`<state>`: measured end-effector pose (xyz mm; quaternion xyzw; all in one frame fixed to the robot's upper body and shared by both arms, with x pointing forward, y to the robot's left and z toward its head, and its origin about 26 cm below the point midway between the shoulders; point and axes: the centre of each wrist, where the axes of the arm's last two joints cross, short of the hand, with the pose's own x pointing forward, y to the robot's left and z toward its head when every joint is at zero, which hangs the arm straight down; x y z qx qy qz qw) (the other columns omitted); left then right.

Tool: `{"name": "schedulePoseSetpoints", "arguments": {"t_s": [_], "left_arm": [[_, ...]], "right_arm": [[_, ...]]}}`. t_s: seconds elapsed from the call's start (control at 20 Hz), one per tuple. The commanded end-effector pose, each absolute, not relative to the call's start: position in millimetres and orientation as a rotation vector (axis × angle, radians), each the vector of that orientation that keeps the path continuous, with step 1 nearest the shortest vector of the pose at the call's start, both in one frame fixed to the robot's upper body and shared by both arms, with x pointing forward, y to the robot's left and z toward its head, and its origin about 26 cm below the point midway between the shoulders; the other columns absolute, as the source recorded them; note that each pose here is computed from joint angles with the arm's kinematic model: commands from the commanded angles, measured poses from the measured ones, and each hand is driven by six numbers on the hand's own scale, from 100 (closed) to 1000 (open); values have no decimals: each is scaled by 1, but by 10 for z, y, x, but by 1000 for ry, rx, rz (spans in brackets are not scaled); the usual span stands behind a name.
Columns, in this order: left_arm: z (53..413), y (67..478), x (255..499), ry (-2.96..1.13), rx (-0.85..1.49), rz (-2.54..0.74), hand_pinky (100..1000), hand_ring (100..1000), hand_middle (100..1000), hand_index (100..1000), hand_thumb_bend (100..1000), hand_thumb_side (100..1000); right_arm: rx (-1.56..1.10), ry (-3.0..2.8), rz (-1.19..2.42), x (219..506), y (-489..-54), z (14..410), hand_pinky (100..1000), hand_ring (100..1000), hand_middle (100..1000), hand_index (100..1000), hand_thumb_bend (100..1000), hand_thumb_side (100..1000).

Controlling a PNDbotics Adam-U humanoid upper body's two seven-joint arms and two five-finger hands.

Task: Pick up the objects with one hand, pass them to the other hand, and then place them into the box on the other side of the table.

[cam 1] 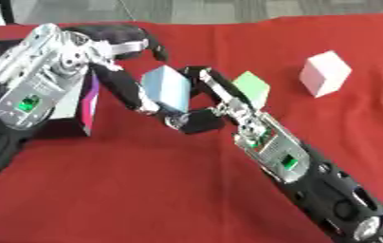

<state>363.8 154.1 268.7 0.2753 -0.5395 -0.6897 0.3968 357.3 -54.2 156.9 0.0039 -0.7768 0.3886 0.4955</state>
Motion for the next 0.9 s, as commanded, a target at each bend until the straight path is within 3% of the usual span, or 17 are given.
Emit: {"name": "schedulePoseSetpoints", "arguments": {"t_s": [0.05, 0.4, 0.5, 0.6, 0.65, 0.9], "left_arm": [[2782, 1550, 3639, -1387, 720, -1732, 853, 973, 792, 850, 503, 413], [2773, 1548, 3642, -1390, 710, -1725, 843, 962, 768, 777, 435, 357], [2773, 1547, 3644, -1388, 709, -1727, 839, 955, 754, 732, 362, 296], [2772, 1547, 3645, -1387, 707, -1727, 839, 955, 754, 732, 362, 296], [2772, 1547, 3644, -1388, 706, -1726, 831, 940, 719, 674, 267, 253], [2793, 1544, 3619, -1415, 703, -1703, 815, 919, 680, 632, 221, 225]], "right_arm": [[12, -1919, 955, 3563, -526, 1669, 688, 669, 514, 533, 100, 100], [15, -1913, 955, 3568, -531, 1658, 687, 668, 513, 532, 100, 100], [15, -1913, 953, 3570, -534, 1657, 686, 668, 513, 532, 100, 100], [15, -1912, 953, 3570, -535, 1656, 686, 668, 513, 532, 100, 100], [14, -1912, 953, 3571, -536, 1655, 686, 669, 515, 535, 100, 100], [5, -1917, 953, 3570, -541, 1653, 685, 670, 517, 538, 100, 100]]}}
